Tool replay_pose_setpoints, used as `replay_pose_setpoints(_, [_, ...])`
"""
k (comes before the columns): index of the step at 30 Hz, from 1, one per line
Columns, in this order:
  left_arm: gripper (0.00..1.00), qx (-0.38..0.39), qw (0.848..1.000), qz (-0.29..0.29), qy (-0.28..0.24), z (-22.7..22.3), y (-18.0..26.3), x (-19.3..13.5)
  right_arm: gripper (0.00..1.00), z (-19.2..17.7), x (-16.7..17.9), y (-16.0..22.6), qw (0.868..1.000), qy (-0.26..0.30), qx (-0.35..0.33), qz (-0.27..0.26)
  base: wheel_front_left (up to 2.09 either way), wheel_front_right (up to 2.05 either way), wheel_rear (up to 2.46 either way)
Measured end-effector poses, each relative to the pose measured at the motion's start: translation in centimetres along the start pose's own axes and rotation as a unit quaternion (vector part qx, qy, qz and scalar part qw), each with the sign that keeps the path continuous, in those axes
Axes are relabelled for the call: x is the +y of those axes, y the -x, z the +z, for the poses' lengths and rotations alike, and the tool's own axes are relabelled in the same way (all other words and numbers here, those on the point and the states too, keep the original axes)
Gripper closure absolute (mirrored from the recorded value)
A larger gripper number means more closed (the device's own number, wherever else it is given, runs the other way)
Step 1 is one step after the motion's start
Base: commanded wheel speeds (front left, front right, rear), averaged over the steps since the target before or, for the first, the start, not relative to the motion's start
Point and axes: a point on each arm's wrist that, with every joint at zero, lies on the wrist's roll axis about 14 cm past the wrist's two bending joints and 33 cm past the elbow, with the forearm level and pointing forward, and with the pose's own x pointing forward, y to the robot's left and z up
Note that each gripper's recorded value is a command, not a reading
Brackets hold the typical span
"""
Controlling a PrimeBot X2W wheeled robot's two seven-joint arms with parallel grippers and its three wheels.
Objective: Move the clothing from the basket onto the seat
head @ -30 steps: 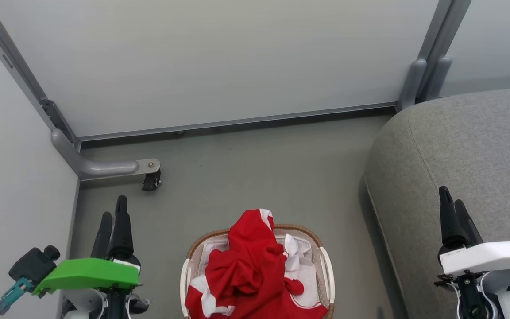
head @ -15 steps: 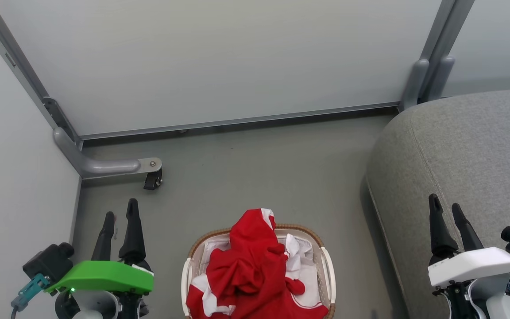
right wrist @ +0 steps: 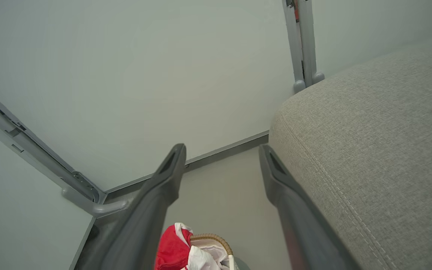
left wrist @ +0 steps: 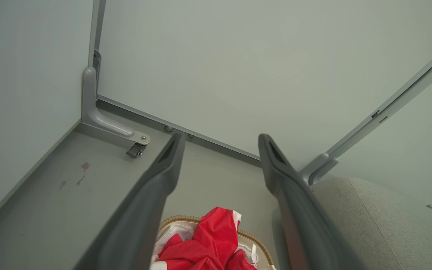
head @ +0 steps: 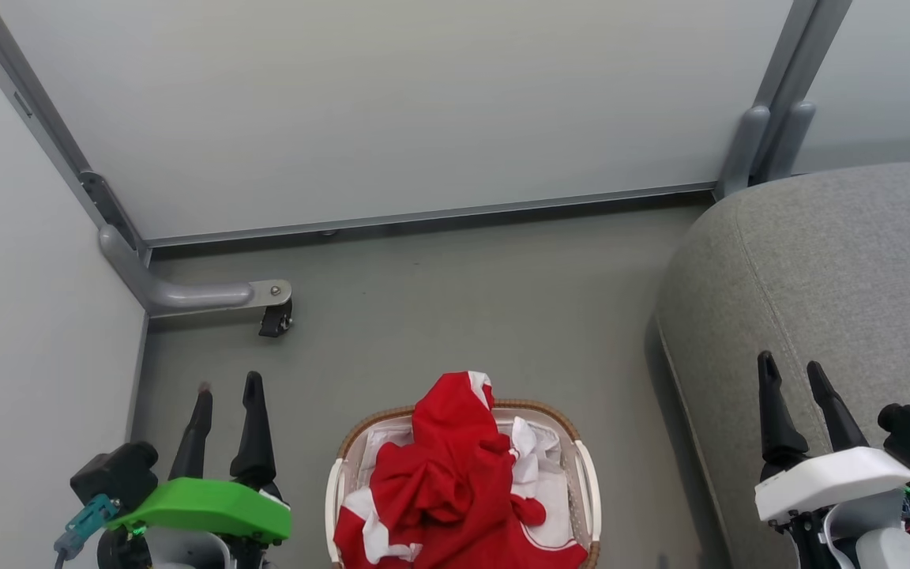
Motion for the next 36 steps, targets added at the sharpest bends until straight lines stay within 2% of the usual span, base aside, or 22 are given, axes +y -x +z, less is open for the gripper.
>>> replay_pose_setpoints(13, [0.0,0.006,0.999,-0.004,-0.046,-0.8,0.4,0.1,0.0,-0.2,0.6,0.2,0.997,0.069,-0.001,0.017,0.0,0.0,0.0])
replay_pose_setpoints(36, [0.0,0.017,0.992,-0.014,-0.122,-2.0,0.8,0.1,0.0,-0.4,1.3,0.3,0.987,0.159,-0.008,0.04,0.0,0.0,0.0])
